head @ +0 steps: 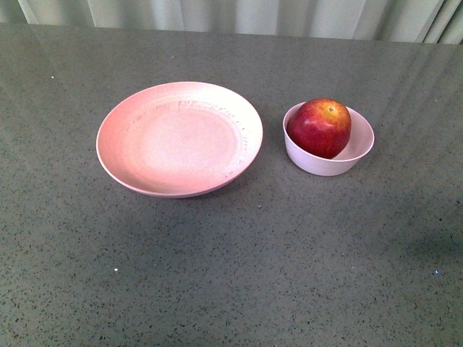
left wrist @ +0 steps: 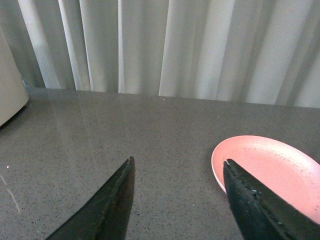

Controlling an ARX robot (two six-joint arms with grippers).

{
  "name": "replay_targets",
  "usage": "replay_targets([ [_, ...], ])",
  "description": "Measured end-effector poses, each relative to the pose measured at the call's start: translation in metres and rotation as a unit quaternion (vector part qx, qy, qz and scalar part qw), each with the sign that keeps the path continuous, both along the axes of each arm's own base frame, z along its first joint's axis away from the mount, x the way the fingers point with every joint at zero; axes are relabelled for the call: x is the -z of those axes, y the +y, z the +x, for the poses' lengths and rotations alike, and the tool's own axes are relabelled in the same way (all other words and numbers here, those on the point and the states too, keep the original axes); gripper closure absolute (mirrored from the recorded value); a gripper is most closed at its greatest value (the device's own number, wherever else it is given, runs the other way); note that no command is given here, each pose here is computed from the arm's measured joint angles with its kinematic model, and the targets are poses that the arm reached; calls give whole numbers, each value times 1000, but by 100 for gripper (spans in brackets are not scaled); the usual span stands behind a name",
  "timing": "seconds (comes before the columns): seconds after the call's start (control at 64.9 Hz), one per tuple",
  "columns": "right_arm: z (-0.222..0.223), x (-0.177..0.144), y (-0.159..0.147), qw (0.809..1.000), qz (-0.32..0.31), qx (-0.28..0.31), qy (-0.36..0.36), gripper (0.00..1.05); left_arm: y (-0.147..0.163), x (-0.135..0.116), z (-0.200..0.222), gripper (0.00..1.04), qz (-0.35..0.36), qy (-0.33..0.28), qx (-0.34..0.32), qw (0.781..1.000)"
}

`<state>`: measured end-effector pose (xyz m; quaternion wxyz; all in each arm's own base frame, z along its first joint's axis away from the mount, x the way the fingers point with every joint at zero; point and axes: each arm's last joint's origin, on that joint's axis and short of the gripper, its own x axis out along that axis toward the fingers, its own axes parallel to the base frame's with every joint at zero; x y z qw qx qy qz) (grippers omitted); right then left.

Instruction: Move apple from plate to bowl

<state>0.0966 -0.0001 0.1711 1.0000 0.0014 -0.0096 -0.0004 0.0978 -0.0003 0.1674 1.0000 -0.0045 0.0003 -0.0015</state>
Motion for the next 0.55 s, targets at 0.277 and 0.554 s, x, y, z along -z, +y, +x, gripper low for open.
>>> replay_targets([
  [0.277,0,0,0,1000,0,0,0,9,0,0,0,9,1,0,0,1000],
  [0.554,0,0,0,1000,0,0,0,9,0,0,0,9,1,0,0,1000],
])
